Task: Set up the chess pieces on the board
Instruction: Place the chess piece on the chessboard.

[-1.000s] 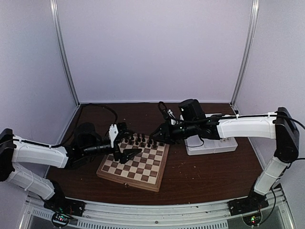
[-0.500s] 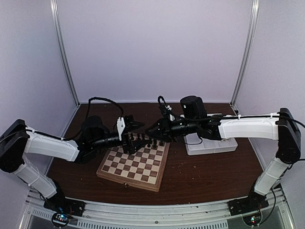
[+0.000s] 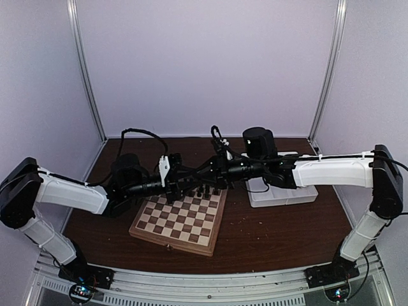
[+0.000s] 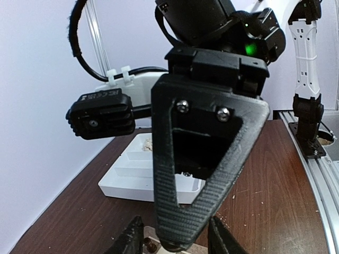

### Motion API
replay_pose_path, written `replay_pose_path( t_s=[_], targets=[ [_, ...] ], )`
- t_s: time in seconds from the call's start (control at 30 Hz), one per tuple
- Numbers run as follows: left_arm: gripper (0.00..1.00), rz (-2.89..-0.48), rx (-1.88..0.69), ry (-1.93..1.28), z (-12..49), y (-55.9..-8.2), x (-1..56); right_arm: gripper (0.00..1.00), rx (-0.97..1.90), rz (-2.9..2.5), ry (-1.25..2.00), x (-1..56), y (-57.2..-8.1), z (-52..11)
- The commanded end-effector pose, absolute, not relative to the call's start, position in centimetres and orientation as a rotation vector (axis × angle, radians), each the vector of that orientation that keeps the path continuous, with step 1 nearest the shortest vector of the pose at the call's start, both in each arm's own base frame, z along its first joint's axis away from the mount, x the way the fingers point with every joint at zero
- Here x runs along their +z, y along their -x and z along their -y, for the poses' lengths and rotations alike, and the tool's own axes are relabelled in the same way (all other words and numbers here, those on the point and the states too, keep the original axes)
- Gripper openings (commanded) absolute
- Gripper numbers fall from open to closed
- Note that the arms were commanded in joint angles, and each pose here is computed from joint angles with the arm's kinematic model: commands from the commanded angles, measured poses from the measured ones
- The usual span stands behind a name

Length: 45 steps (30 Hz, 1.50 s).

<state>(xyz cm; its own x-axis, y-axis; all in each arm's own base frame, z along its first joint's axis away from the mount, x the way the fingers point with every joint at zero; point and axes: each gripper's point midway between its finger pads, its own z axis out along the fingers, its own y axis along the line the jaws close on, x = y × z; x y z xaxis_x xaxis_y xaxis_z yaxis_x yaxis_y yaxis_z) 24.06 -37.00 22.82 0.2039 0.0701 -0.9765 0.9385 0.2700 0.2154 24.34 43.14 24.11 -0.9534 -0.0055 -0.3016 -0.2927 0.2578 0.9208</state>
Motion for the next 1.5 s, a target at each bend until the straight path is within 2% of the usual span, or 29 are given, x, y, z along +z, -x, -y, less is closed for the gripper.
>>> replay_pose_path(
  t_s=[0.0,0.07,0.17,0.23,0.33,0.37,0.67,1.0,1.2,1.47],
  targets=[
    [0.41,-1.145,-0.837,-1.108,37.5,-24.3,24.5,0.33,1.805,-2.263,0.301,24.5,-23.7,-43.5],
    [0.38,-1.147,-0.834,-1.106,37.5,-24.3,24.5,0.33,1.804,-2.268,0.300,24.3,-23.7,-43.6],
    [0.30,-1.150,-0.835,-1.105,37.5,-24.3,24.4,0.33,1.803,-2.275,0.297,24.1,-23.6,-43.6],
    [0.22,-1.151,-0.835,-1.108,37.5,-24.3,24.4,0.33,1.801,-2.272,0.296,24.1,-23.7,-43.6],
    [0.02,-1.166,-0.834,-1.113,37.5,-24.4,24.1,0.35,1.796,-2.269,0.295,24.2,-23.7,-43.5],
    [0.00,-1.171,-0.834,-1.114,37.5,-24.4,24.0,0.37,1.791,-2.271,0.293,24.1,-23.8,-43.5],
    [0.00,-1.279,-0.840,-1.150,37.0,-24.0,21.8,0.51,1.615,-2.342,0.329,22.3,-24.0,-42.4],
    [0.00,-1.586,-0.838,-1.274,36.6,-23.6,14.8,0.50,1.205,-2.509,0.414,17.6,-24.6,-39.3],
    [0.00,-1.693,-0.851,-1.308,37.2,-23.2,10.3,0.50,1.152,-2.528,0.398,16.2,-24.8,-38.8],
    [0.02,-1.702,-0.885,-1.306,38.3,-22.6,7.0,0.49,1.137,-2.533,0.381,15.7,-24.9,-38.5]
  ],
)
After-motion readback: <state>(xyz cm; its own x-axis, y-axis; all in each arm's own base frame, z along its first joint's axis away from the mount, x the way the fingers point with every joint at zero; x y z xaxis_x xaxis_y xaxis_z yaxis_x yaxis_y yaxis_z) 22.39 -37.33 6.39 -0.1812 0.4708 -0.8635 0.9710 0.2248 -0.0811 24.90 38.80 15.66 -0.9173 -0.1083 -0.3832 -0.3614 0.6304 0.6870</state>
